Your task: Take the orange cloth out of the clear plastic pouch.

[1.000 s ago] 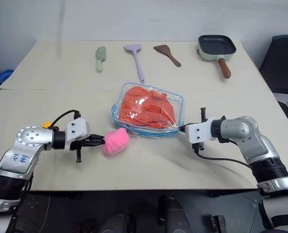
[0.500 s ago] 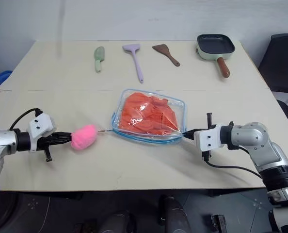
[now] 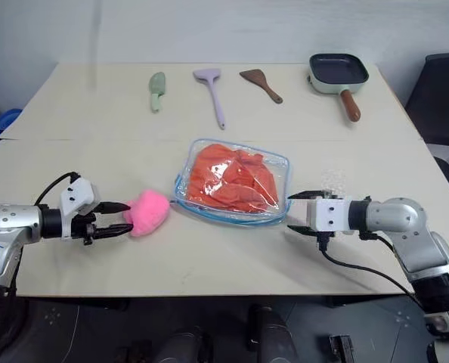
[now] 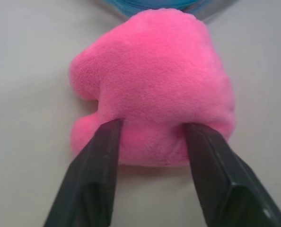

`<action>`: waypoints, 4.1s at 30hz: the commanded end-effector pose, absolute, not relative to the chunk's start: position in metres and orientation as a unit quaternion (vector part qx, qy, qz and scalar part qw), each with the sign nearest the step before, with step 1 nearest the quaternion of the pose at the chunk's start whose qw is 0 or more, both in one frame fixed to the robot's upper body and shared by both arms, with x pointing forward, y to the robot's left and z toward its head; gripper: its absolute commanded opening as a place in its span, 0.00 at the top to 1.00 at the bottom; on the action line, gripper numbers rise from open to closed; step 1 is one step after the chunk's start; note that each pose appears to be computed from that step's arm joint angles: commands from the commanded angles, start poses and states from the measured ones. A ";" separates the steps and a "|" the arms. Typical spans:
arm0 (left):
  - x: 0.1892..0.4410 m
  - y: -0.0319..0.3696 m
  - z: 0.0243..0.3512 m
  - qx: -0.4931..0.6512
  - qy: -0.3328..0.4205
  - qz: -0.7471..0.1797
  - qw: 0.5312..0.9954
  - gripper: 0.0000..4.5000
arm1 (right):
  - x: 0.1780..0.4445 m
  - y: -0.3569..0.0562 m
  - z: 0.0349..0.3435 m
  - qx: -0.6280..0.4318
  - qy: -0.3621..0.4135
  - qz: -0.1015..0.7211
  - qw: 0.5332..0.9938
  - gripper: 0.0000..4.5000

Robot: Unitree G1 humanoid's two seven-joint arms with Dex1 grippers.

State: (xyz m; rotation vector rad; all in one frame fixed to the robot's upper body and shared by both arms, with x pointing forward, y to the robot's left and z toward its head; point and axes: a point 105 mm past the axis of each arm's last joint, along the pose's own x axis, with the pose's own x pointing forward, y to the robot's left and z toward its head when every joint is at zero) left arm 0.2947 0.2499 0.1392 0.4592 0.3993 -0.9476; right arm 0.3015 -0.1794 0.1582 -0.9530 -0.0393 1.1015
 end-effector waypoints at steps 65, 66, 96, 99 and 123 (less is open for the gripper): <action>0.335 0.066 0.200 0.119 0.027 -0.604 0.787 1.00 | 0.259 -0.110 0.175 -0.197 0.015 0.470 0.860 0.45; 0.332 0.064 0.198 0.120 0.028 -0.604 0.788 1.00 | 0.265 -0.110 0.172 -0.213 0.015 0.461 0.862 0.52; 0.318 0.050 0.194 0.140 0.014 -0.608 0.782 1.00 | 0.337 -0.089 0.141 -0.515 -0.088 0.414 0.745 0.38; 0.320 0.051 0.194 0.143 0.013 -0.607 0.781 1.00 | 0.333 -0.087 0.144 -0.525 -0.100 0.425 0.731 0.38; 0.327 0.052 0.200 0.141 0.006 -0.593 0.793 1.00 | 0.361 -0.081 0.110 -0.568 -0.081 0.391 0.720 0.91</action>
